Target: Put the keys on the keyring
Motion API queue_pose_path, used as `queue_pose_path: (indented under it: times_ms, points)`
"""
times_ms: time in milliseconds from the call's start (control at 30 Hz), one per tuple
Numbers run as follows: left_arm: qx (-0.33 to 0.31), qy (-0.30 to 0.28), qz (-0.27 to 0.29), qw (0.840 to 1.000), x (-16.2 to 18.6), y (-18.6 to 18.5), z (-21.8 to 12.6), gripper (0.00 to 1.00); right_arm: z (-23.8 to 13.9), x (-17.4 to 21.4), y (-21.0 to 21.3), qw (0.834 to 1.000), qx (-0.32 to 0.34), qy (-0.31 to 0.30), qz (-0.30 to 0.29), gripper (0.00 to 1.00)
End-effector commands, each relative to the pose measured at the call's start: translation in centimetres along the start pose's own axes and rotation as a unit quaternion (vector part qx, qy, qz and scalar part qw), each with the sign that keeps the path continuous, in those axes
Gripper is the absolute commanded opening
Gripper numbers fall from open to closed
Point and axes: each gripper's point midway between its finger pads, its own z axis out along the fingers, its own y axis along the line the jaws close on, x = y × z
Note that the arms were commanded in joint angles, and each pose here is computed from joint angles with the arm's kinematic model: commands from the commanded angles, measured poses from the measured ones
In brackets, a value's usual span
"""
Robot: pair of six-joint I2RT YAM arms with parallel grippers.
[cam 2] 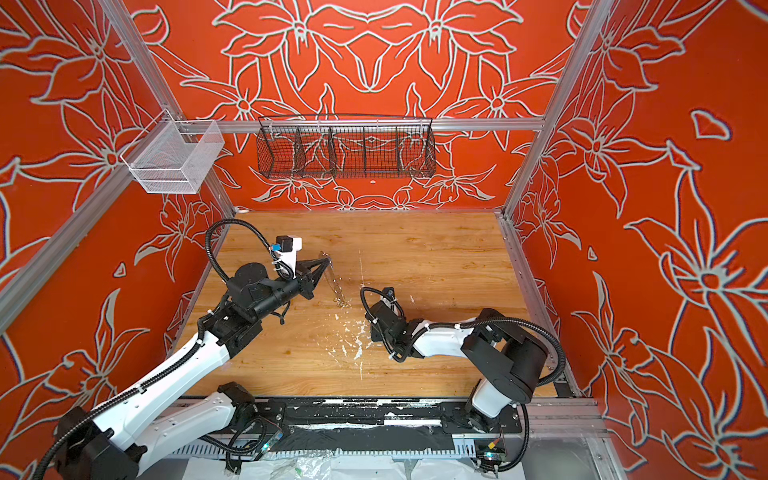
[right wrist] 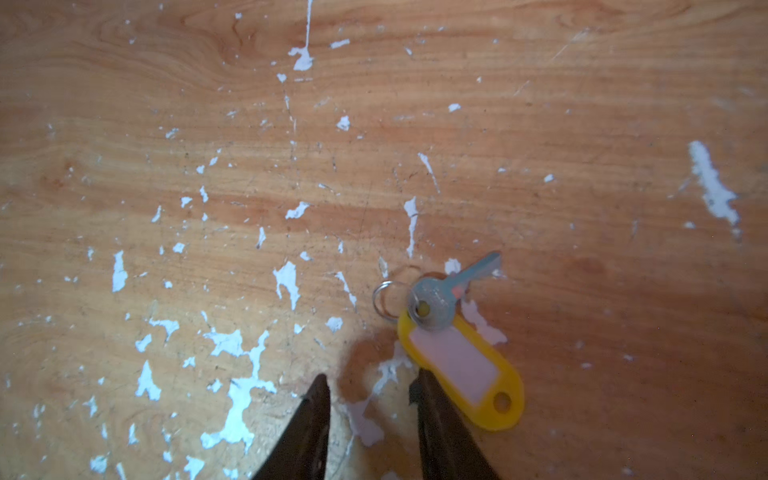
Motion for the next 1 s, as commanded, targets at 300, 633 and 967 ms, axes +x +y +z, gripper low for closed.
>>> queue_pose_path:
  times_ms: [300, 633, 967]
  points:
    - [0.006, -0.028, 0.011, 1.000, -1.5, -0.4, -0.3, 0.00, 4.4, -0.2, -0.7, 0.999, -0.033, 0.000, 0.027, 0.57]
    - [0.003, -0.028, 0.013, 1.000, -1.5, -0.4, -0.4, 0.00, 6.4, -2.5, -1.9, 0.999, 0.024, -0.002, -0.025, 0.68]
    - [-0.010, -0.036, 0.010, 0.999, -1.8, 0.0, -0.6, 0.00, 2.9, -5.7, -4.6, 0.987, 0.123, -0.038, -0.099, 0.66]
